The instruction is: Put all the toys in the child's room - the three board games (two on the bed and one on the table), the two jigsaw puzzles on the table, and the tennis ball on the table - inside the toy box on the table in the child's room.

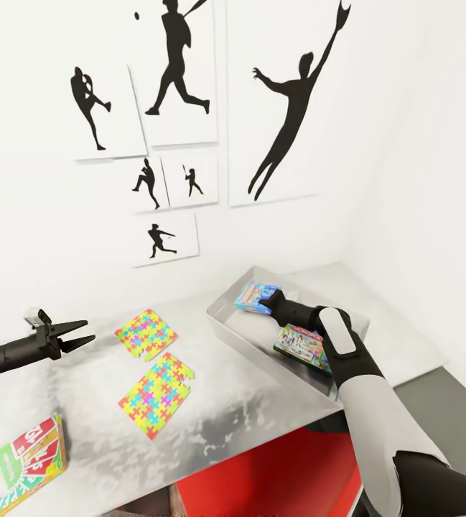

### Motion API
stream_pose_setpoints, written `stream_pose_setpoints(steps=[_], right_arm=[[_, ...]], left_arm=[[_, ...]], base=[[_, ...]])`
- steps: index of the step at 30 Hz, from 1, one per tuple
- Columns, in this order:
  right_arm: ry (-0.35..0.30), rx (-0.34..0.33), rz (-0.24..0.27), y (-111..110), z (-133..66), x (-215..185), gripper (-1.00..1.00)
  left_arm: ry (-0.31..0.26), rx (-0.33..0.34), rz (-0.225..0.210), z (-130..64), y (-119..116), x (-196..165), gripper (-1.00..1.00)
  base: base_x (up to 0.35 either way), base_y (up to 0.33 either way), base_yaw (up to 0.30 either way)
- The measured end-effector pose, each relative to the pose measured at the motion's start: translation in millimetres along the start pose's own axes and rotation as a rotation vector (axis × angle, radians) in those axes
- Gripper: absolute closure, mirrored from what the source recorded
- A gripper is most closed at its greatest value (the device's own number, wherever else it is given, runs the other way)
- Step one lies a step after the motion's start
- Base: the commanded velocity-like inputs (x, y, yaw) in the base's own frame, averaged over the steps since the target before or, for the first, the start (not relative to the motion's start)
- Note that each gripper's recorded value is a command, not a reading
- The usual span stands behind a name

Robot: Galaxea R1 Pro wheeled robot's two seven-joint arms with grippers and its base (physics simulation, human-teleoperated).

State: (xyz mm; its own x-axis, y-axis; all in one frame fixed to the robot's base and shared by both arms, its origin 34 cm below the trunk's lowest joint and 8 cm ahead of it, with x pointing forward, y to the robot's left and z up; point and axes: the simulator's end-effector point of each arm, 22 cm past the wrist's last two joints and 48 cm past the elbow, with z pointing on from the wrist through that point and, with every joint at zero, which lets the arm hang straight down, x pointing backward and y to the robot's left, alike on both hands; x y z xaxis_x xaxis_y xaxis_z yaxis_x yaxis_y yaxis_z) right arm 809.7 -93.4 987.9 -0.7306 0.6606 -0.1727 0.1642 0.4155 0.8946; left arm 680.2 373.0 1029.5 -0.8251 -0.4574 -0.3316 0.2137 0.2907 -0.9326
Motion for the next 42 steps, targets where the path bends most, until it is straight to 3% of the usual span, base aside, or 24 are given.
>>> stream_pose_setpoints(steps=[21,31,42], right_arm=[[0.012,-0.008,0.013,1.1,7.7,8.0,1.0],[-0.02,0.022,0.004,-17.6,-6.5,-13.4,1.0],[-0.017,0.02,0.006,-18.2,-7.5,-13.7,1.0]], left_arm=[[0.004,0.004,-0.017,5.8,6.1,4.3,-1.0],[0.007,-0.003,-0.015,3.4,7.0,4.0,-1.0],[0.008,-0.003,-0.016,4.0,7.0,4.5,-1.0]], base=[[0.0,0.0,0.0],[0.0,0.0,0.0],[0.0,0.0,0.0]])
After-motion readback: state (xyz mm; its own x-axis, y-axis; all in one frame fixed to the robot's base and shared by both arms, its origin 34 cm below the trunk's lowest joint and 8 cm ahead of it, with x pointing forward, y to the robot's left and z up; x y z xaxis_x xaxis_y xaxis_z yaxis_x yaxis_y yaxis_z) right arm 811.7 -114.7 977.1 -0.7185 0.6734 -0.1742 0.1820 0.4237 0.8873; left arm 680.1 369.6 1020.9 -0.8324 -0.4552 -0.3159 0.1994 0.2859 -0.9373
